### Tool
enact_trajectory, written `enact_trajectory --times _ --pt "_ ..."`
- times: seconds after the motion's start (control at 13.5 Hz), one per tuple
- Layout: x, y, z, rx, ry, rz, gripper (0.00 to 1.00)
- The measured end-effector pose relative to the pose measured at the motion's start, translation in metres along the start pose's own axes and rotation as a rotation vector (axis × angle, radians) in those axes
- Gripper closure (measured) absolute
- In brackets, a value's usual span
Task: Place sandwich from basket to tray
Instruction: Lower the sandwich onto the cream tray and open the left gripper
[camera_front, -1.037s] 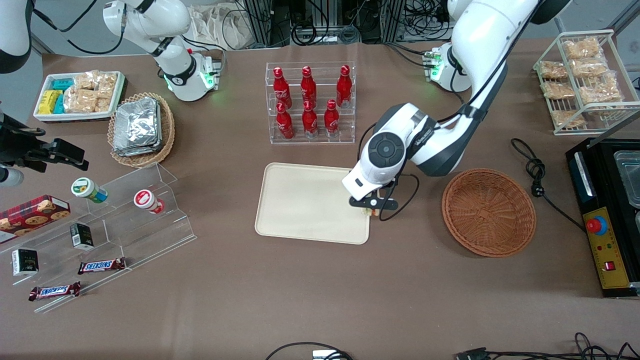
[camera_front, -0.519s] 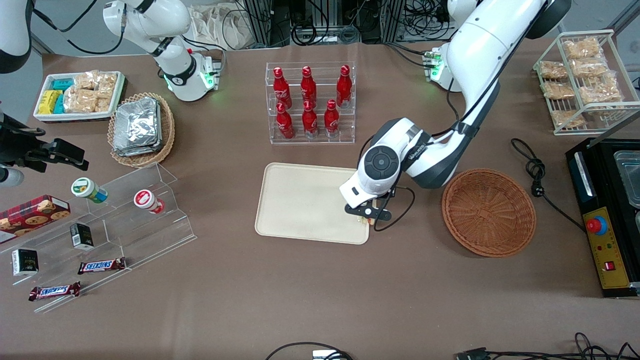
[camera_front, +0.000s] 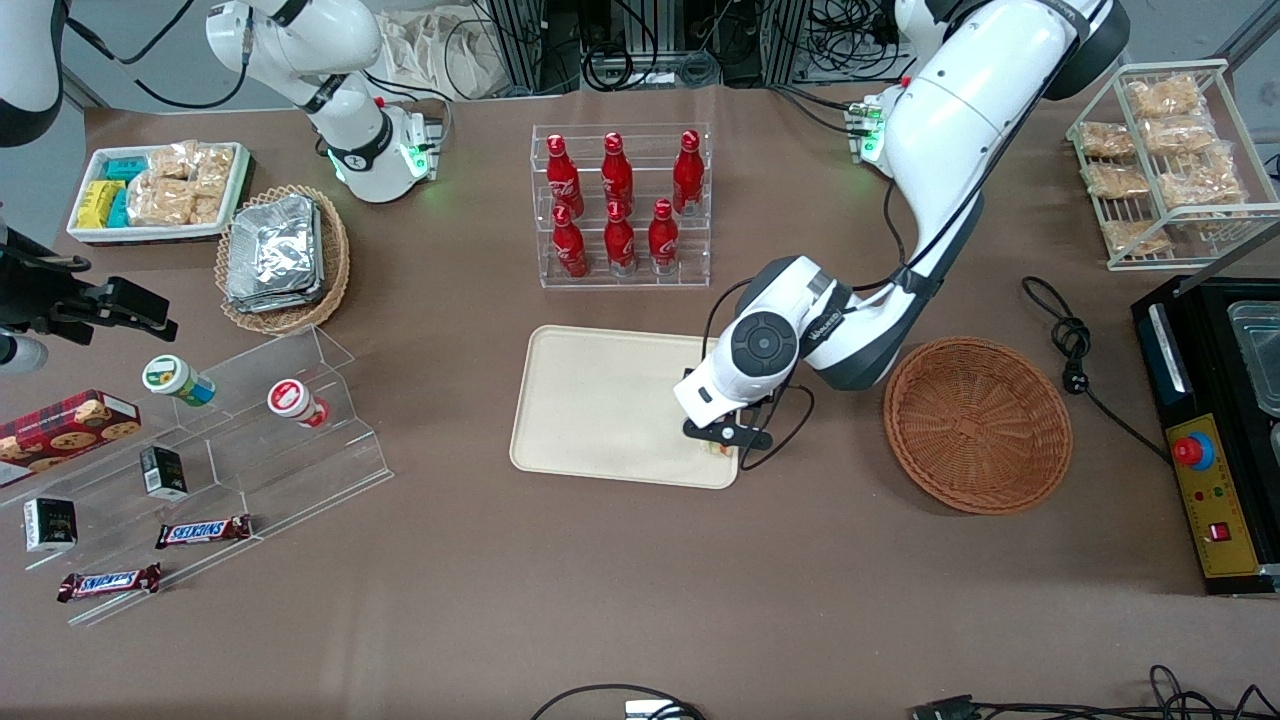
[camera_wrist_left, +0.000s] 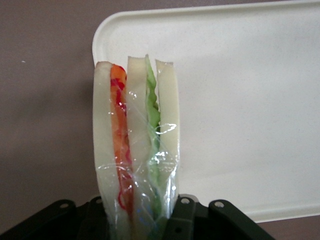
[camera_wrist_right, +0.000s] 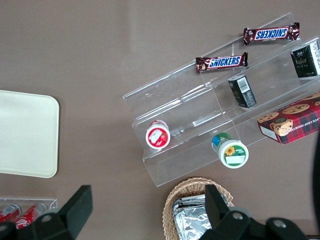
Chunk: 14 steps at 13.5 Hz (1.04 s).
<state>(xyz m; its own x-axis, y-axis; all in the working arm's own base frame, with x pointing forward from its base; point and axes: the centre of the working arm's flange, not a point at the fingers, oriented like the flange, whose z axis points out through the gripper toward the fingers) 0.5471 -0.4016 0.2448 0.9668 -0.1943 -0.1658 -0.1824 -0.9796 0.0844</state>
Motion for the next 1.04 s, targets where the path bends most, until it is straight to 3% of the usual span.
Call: enact_trajectory --times 0.44,0.89,1.04 --pt "-0.004 0.011 0.029 -0.037 -0.055 -0.020 0.62" --pt "-0.002 0.011 0.028 -0.042 -0.051 -0.023 0.03" --pt "0.004 0.010 0.015 -0.047 -0.037 -0.028 0.00"
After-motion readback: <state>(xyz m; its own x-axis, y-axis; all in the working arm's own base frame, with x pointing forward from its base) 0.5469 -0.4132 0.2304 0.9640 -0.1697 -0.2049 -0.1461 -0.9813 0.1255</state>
